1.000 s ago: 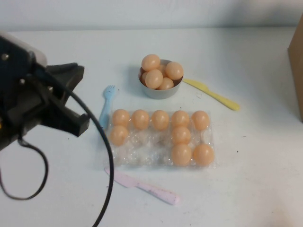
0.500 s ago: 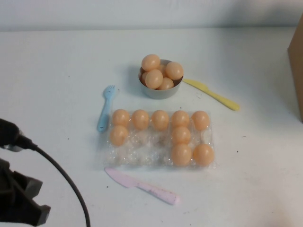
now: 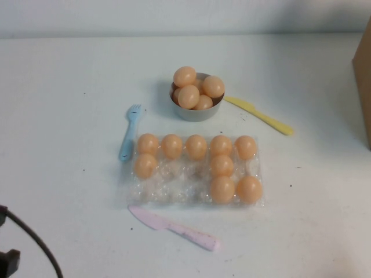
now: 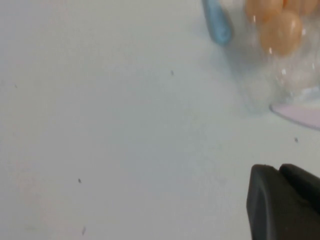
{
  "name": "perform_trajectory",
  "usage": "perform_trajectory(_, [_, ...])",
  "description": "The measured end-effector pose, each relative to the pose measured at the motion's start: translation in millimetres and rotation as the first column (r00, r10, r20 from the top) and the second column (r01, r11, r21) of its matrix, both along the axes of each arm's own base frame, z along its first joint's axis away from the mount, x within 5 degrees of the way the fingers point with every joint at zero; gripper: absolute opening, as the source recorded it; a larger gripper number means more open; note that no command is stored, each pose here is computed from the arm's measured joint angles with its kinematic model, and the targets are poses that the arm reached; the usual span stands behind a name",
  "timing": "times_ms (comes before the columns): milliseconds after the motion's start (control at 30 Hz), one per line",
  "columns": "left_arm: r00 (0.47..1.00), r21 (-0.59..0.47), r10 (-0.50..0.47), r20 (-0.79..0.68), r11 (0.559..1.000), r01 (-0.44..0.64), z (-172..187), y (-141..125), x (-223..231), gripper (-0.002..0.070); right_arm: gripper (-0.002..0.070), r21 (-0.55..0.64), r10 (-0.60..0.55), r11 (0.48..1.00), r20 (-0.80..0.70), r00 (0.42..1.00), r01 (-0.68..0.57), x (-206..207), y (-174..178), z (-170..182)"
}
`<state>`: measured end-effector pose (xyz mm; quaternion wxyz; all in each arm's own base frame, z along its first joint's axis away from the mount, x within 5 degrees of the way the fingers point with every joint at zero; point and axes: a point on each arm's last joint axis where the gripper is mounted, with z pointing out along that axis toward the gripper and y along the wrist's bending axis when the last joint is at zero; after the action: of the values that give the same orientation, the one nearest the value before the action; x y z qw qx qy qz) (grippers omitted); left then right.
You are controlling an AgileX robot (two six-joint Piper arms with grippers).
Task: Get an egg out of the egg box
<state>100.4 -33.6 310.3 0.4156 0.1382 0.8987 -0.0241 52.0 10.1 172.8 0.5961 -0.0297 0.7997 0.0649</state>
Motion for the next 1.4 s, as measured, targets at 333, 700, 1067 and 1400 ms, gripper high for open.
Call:
perform_trajectory(333, [0.932, -0.198, 0.170, 0.321, 0.974, -0.109, -61.7, 25.5, -28.2, -0.0002, -0.0018, 0.000, 0.000, 1.000, 0.000, 1.000, 0.000, 0.0, 0.0, 0.0])
perform_trajectory(700, [0.794, -0.261, 0.312, 0.521, 0.945, -0.200, -92.2, 35.7, -49.9, -0.0002, -0.0018, 0.000, 0.000, 1.000, 0.000, 1.000, 0.000, 0.0, 0.0, 0.0])
perform_trajectory(1067, [0.862, -0.163, 0.245, 0.444, 0.968, -0.192, -130.7, 32.6, -46.1, -0.0002, -0.0018, 0.000, 0.000, 1.000, 0.000, 1.000, 0.000, 0.0, 0.0, 0.0])
perform_trajectory(1400, [0.895, -0.164, 0.246, 0.372, 0.966, -0.198, -138.1, 31.7, -47.8, -0.0003, -0.0018, 0.000, 0.000, 1.000, 0.000, 1.000, 0.000, 0.0, 0.0, 0.0])
